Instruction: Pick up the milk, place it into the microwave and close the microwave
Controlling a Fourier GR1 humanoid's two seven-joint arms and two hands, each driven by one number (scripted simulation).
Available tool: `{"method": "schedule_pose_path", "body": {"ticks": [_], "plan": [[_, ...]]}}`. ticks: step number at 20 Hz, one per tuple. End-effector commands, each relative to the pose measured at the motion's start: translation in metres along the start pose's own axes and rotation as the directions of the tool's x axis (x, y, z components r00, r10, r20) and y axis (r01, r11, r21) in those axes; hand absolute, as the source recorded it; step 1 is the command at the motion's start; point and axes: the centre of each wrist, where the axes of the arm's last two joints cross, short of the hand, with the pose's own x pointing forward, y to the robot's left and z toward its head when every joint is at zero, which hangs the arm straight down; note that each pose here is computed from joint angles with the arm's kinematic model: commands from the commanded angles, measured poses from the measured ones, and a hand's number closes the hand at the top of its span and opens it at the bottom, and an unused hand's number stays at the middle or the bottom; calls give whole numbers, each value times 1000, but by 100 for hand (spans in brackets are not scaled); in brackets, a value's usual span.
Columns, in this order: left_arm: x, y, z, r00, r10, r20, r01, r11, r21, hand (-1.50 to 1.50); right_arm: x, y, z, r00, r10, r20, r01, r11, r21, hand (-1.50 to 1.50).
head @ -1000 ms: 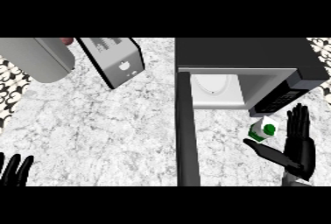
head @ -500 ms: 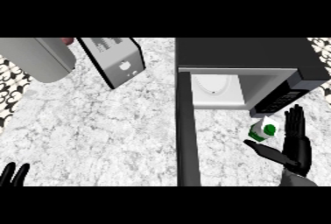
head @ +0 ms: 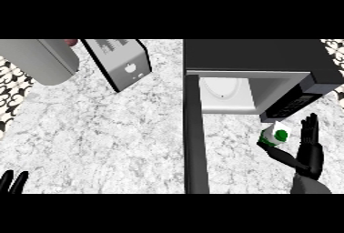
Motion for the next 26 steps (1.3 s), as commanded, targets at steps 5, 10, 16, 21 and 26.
{"method": "schedule_pose_path", "body": {"ticks": [5, 10, 16, 21, 26], "plan": [[2, 14, -2, 1000, 7, 3, -7, 1000, -5, -150, -29, -10, 5, 998, 47, -49, -50, 997, -50, -150], [-7, 12, -11, 1000, -1, 16, 1, 1000, 19, -150, -28, -14, 5, 978, -192, -86, 205, 957, 205, -150], [4, 6, -11, 1000, 1, -14, -1, 1000, 0, -150, -30, -14, 7, 925, -379, -25, 366, 872, 326, 150], [-6, 5, 3, 1000, 13, -19, -13, 1000, -6, -150, -25, -6, -2, 975, -158, 158, 131, 977, 167, 150], [-30, 18, 8, 999, 46, -14, -46, 999, 14, -150, -15, 23, -18, 966, -217, 143, 204, 974, 100, 150]]}}
